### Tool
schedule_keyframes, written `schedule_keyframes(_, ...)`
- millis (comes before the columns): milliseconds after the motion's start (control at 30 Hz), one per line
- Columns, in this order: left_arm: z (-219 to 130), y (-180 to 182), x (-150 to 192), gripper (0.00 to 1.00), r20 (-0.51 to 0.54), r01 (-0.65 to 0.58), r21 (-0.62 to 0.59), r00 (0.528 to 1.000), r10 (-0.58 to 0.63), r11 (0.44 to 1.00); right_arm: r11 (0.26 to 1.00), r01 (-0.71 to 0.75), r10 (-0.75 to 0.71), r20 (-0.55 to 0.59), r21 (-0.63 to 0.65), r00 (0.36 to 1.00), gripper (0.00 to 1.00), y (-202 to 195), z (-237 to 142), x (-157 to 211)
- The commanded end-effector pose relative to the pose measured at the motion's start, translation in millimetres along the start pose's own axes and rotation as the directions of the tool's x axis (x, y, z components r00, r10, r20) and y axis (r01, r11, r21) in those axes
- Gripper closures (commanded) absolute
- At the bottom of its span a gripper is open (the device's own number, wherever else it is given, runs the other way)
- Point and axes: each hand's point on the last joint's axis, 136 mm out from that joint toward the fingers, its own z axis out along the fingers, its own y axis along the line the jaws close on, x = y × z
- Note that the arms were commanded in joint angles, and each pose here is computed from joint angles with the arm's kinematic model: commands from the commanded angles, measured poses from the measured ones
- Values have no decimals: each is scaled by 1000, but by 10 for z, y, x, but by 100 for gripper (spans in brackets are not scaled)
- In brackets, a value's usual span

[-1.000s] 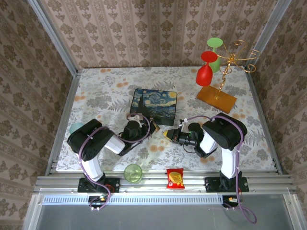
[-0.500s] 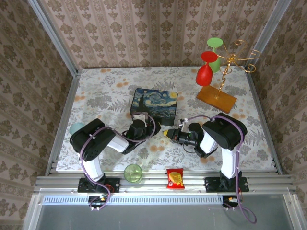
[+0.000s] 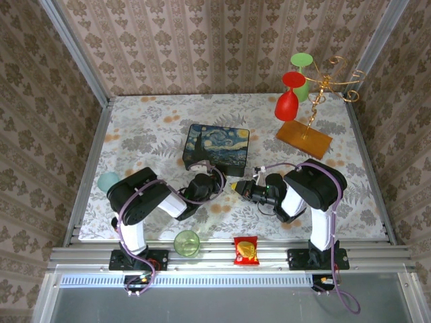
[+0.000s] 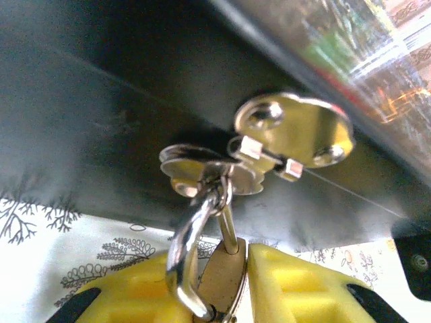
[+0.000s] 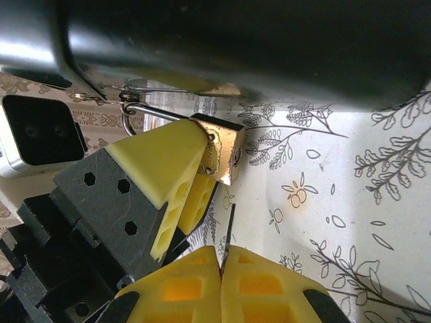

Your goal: Unlock a padlock with a key

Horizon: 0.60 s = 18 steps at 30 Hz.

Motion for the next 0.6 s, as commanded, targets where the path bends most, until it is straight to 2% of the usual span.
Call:
schedule_keyframes(0,-74,392,375,74,-114,-6,-116,993,-7,993,989,-23,26,-20,143,999,100,-419,-85,154)
schedule_keyframes(100,-61,365,365,78,-119,-16,-108,993,4,994,989,-26,29,-23,144,999,100,-429,-70,156)
schedule_keyframes(200,-77,252,347,88,-123,17,-58,992,-24,998,992,-26,30,-28,124,999,100,-370,-49,145)
schedule_keyframes(433,-235,-137,128,94,-116,141,83,985,-131,986,998,-37,39,-39,44,998,100,-110,-75,68)
schedule_keyframes(567,-291,-338,-19,97,-108,221,168,973,-205,961,999,-36,36,-51,2,998,100,11,-121,22)
